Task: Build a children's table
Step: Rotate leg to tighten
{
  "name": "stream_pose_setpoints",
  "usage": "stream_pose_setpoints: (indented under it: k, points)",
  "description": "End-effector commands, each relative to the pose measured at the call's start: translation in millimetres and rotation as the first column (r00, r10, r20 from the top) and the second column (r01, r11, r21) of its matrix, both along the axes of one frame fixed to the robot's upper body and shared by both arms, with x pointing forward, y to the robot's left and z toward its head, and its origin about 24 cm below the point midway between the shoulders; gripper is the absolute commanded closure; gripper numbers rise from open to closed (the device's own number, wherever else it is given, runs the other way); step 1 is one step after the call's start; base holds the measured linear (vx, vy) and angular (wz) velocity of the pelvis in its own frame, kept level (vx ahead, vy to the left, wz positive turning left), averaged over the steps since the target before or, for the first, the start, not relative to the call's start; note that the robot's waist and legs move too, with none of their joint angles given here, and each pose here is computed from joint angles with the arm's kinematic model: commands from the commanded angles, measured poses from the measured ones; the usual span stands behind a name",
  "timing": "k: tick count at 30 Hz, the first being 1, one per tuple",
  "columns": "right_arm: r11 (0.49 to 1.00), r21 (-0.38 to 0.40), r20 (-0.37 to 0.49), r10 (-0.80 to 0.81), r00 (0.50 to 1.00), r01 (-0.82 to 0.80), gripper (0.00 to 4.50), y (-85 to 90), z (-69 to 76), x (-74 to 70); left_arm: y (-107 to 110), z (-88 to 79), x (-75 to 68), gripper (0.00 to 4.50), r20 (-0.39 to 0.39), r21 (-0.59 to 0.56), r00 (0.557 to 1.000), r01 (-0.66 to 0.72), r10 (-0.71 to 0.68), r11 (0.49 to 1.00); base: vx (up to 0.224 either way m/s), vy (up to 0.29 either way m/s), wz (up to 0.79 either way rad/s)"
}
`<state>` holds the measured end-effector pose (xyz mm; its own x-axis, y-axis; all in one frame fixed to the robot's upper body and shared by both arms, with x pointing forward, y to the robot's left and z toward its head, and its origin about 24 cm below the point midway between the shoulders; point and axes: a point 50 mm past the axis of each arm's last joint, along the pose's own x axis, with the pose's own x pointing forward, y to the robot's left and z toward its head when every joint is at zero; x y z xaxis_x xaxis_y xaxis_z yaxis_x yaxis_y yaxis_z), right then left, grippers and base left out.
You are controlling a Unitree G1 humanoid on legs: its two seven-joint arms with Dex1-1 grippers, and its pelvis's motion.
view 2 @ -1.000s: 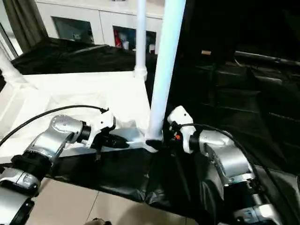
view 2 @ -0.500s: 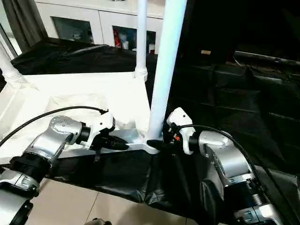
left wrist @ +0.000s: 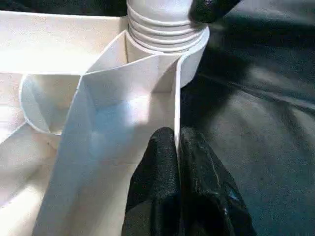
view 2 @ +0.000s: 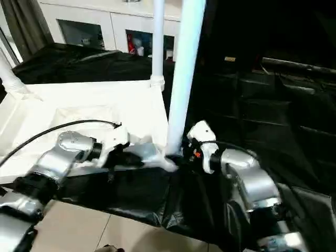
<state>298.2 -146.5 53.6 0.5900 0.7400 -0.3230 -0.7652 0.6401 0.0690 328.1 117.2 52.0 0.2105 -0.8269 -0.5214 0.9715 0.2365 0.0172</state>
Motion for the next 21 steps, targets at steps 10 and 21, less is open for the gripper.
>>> stream_pose_setpoints:
  k: [10, 21]
  points:
    - [0.938, 0.009, -0.032, -0.345, 0.938, 0.346, 1.98, 38.4, -19.7, 15.2, -66, 9.1, 21.4, 4.5, 0.1, -0.047, 0.978, -0.179, 0.183, 0.983, 0.0, 0.0, 0.0]
    - [0.985, 0.051, -0.009, -0.162, 0.987, 0.162, 0.78, 16.5, 2.6, 13.3, -36, 5.9, 17.6, 4.5, 0.099, -0.024, 0.991, -0.09, 0.092, 0.996, 0.0, 0.0, 0.0]
